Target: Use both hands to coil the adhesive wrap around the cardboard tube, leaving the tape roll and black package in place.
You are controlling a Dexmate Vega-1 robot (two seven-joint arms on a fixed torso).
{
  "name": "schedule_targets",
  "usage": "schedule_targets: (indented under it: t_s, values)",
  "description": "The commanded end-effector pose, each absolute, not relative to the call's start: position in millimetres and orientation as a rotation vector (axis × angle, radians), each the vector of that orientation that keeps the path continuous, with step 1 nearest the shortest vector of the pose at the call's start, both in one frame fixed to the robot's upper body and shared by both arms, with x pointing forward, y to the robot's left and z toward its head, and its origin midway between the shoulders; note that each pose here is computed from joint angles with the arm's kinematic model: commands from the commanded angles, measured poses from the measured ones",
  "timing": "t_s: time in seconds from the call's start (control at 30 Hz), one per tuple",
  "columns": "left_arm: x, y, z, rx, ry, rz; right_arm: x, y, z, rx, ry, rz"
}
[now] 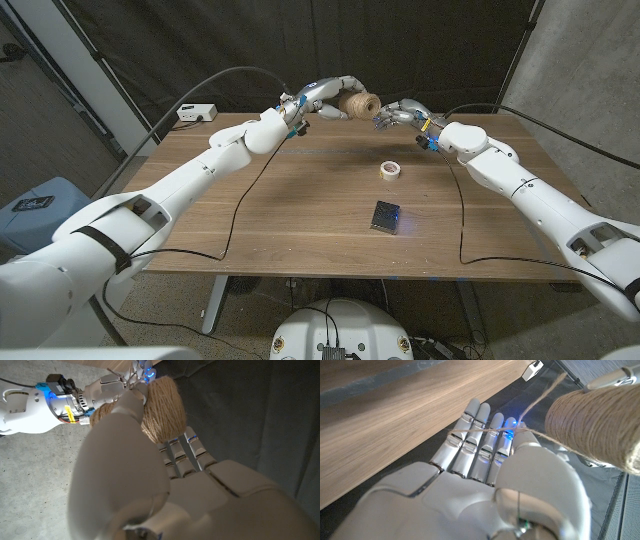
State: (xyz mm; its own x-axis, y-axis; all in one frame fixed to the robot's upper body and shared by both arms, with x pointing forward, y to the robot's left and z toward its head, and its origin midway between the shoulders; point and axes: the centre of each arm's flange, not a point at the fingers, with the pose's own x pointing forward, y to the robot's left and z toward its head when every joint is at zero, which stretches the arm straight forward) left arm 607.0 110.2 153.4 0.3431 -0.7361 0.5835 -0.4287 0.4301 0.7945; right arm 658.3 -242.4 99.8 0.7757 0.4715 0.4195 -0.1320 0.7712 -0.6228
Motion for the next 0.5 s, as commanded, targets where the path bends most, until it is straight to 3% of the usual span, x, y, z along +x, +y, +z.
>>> schedule_targets:
  t_s: [0.03,0.5]
  values:
    - [608,107,154,1.182,-1.283,-0.273,656,-240,89,-0.593,-0.577,0.363]
    - [609,106,155,1.18,-1.285,-0.266,653,-239,79,-0.589,-0.554,0.38]
